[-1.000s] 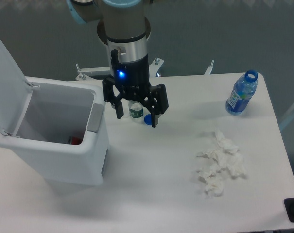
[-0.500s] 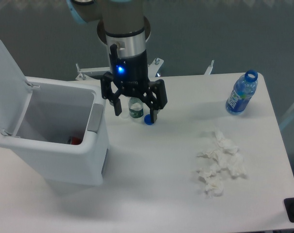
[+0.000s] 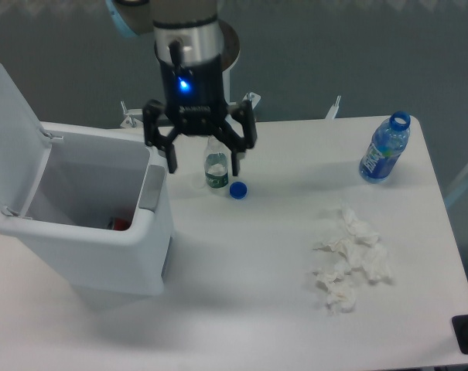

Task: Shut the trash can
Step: 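Move the gripper up and over toward the trash can lid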

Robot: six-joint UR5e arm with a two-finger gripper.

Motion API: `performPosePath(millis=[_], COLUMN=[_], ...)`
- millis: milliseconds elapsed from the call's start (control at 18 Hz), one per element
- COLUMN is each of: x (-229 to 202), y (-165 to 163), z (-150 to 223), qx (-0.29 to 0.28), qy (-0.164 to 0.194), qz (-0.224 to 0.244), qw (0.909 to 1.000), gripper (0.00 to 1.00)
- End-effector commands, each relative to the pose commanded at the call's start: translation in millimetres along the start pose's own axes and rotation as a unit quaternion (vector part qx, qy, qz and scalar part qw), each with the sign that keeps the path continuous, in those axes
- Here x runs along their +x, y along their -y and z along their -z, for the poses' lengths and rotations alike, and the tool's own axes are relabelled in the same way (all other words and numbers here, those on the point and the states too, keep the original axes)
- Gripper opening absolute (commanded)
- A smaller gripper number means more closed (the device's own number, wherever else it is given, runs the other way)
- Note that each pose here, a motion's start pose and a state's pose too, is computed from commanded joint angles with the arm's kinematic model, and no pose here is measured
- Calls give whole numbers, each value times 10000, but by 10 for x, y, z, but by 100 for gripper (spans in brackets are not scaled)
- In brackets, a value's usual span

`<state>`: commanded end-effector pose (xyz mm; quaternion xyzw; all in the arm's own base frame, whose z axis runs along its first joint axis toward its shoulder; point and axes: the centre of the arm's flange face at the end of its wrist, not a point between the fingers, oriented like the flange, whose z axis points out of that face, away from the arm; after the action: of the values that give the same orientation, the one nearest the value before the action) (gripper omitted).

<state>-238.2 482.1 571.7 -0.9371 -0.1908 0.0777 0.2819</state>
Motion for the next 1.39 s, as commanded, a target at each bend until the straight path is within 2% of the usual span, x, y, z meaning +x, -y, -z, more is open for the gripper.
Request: performPosePath(millis=[111,333,500,778,1000,1278,1389], x=[48,328,514,960,1105,1146,1198], y=[5,50,102,77,-8,-61,-77], z=[97,279,433,531,896,1123,1206], qx=[96,298,465,504,733,862,921], qy=[-70,-377,-804,-1316,-1672,-1762,-1923], qz=[200,156,567,325,493,641,601], qw=[9997,9987,9941,9895,9820,9785,9752], gripper=[100,100,100,100,100,100,100])
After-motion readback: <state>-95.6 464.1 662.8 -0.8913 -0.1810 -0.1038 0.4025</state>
